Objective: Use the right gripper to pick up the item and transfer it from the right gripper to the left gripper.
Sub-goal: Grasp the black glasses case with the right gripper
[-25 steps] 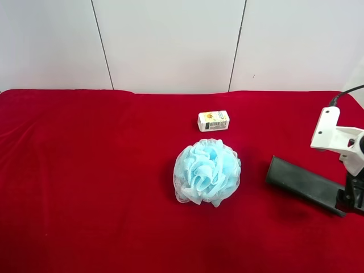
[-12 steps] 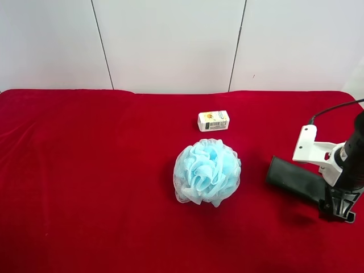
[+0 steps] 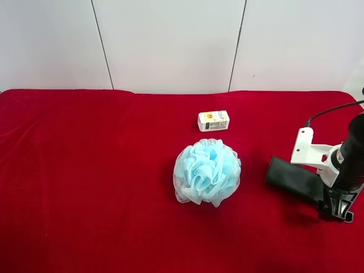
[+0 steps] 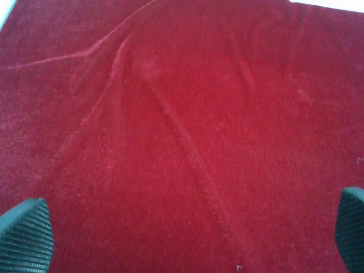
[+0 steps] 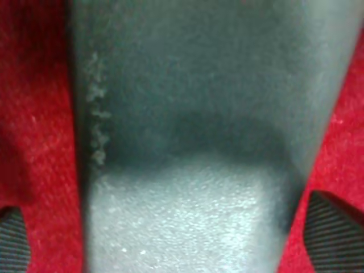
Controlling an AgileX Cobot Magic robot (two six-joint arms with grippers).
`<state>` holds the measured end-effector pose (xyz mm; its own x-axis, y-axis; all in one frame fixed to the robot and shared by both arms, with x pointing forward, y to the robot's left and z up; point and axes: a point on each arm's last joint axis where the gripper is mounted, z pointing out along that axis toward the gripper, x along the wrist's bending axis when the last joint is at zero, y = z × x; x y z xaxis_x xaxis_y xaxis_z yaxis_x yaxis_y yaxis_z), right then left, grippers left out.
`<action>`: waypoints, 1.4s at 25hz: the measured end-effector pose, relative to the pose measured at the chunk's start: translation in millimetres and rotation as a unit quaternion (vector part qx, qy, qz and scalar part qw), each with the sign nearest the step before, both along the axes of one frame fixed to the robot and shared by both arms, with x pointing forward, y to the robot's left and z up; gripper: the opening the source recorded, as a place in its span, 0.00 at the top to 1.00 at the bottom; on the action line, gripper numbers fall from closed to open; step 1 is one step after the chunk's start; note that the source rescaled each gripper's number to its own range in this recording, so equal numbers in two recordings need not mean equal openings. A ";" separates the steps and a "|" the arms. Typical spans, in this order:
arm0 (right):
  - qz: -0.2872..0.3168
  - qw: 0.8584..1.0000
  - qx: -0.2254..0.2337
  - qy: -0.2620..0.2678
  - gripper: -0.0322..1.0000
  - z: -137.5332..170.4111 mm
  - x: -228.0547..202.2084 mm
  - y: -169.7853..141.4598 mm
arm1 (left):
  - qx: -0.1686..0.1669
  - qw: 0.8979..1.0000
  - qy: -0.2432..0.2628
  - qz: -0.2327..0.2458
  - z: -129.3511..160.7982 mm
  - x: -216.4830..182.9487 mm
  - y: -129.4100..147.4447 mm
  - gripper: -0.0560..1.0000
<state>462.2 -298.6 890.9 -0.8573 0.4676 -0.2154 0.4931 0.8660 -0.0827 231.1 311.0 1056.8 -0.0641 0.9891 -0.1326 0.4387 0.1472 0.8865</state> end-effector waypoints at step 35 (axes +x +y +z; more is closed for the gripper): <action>-0.024 0.999 -0.008 0.042 0.74 -20.1 -0.4 -1.4 | 0.000 1.000 0.000 0.000 0.0 0.0 0.0 0.00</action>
<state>461.7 -300.1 870.8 -0.8496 0.5052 -0.1514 0.5243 0.8402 -0.1387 231.1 311.0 1056.8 -0.0641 0.9891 -0.1326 0.4387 0.1472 0.8865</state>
